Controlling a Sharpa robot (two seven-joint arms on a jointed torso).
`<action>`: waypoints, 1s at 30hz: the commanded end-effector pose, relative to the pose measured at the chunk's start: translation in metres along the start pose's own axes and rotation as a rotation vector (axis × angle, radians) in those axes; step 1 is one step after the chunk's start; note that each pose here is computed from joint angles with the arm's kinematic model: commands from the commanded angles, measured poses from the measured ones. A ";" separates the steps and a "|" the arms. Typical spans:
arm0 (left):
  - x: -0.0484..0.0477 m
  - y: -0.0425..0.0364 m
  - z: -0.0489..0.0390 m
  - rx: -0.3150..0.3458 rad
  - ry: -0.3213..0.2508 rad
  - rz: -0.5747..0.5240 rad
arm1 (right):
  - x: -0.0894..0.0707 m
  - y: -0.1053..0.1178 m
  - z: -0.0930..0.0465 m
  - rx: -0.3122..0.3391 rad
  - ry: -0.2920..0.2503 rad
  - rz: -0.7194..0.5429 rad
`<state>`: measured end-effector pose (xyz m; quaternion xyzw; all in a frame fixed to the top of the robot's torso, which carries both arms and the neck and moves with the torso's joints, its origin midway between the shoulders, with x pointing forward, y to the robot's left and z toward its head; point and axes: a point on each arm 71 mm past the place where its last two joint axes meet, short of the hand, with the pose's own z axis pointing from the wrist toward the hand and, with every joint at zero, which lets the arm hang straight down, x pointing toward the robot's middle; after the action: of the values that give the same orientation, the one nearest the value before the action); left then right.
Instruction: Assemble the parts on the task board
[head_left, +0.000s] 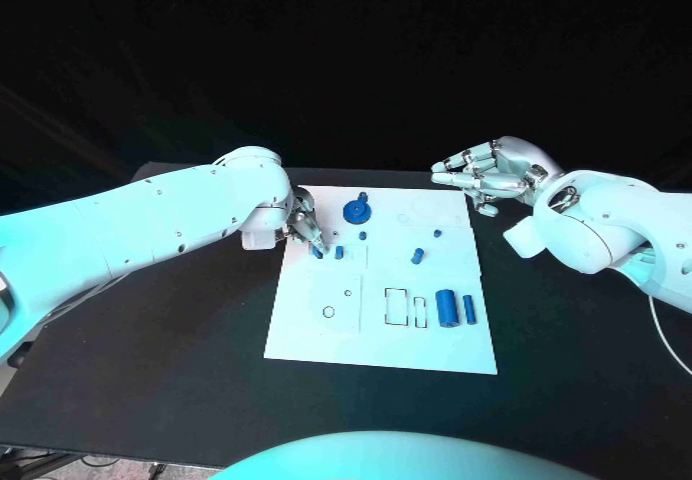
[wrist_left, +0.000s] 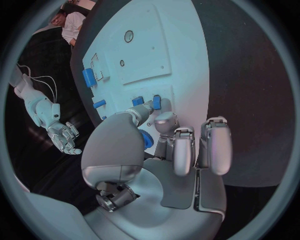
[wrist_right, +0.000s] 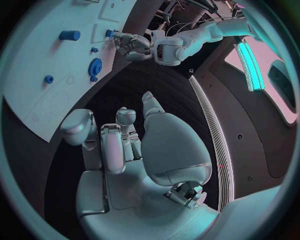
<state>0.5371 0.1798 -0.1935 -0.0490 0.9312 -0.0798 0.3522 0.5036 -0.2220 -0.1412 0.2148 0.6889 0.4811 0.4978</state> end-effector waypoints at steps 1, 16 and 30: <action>0.0100 0.0031 0.0054 -0.028 0.007 0.017 | 0.002 0.001 0.000 -0.010 0.017 0.000; 0.0115 0.0035 0.0060 -0.033 0.007 0.017 | 0.001 0.000 -0.001 -0.008 0.015 -0.001; 0.0115 0.0036 0.0064 -0.038 0.005 0.015 | 0.000 0.000 -0.001 -0.009 0.013 -0.001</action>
<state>0.5369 0.1811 -0.1958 -0.0535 0.9277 -0.0716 0.3626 0.5032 -0.2240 -0.1412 0.2156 0.6890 0.4801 0.4984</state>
